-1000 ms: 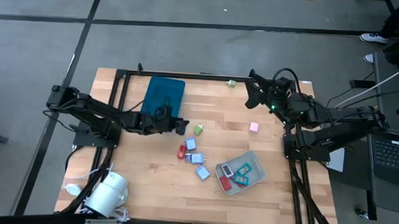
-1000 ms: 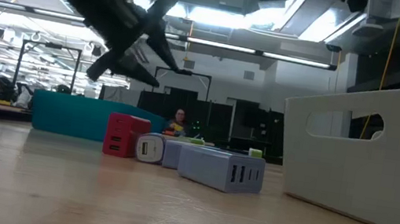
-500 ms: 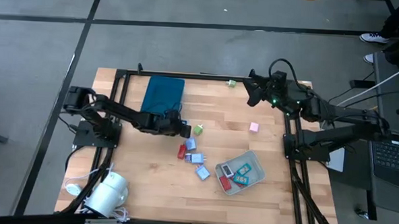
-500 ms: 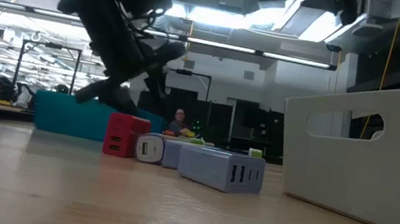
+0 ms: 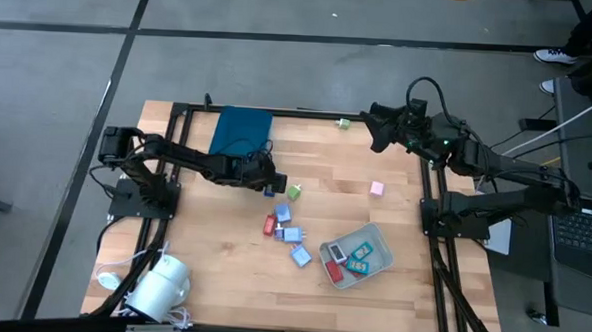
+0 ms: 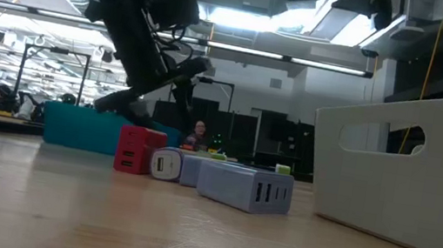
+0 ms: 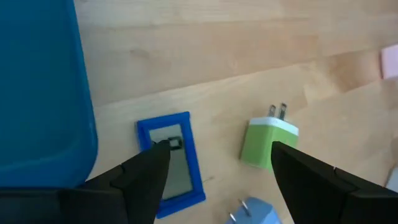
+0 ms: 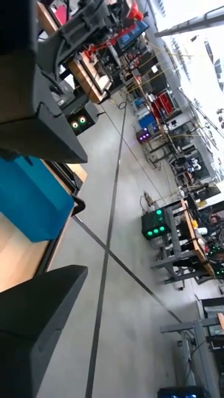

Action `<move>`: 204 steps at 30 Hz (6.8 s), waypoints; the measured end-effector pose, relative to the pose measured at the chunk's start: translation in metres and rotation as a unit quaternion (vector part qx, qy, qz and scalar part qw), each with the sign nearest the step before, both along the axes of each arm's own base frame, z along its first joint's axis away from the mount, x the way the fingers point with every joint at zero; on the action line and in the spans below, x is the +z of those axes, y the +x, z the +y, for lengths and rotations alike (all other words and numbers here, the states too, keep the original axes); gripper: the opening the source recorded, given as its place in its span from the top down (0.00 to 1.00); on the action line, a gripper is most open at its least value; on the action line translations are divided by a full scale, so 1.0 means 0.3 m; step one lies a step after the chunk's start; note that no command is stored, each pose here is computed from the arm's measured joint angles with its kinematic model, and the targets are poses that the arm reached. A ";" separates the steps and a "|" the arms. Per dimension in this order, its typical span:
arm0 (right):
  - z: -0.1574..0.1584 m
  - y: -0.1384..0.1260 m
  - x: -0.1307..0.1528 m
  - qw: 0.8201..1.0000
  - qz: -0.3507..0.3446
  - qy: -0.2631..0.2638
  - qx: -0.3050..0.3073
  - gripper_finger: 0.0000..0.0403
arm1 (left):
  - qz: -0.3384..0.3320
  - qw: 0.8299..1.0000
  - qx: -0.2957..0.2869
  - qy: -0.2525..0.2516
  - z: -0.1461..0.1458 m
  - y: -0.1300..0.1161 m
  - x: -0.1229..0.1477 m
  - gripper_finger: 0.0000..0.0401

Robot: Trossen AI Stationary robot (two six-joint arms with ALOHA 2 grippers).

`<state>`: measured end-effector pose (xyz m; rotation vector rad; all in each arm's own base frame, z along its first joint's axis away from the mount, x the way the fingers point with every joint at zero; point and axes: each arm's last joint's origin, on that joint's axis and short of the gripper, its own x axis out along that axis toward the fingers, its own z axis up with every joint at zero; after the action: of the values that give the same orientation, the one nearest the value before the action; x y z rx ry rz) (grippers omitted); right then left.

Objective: Pick & Place Office items
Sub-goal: Put the blue digital clock into the gray bin, then move the top green charger adapter to the center of the table

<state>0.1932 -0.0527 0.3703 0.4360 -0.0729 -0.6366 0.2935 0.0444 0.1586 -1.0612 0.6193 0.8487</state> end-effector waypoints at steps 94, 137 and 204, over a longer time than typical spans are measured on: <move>-0.098 -0.034 -0.023 0.999 0.030 0.023 0.009 0.29 | 0.120 0.970 -0.210 -0.022 -0.105 -0.074 0.003 0.34; -0.125 -0.041 -0.019 0.999 0.032 0.009 0.014 0.29 | 0.159 0.964 -0.204 -0.055 -0.107 0.003 -0.083 0.63; -0.218 -0.086 0.013 0.997 -0.006 -0.025 -0.079 0.29 | -0.314 0.681 -0.662 -0.015 -0.166 0.845 0.035 0.29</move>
<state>0.1675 -0.1180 0.3741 0.3875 -0.1363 -0.7858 0.5469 -0.0055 0.1692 -0.5800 0.6054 -0.8017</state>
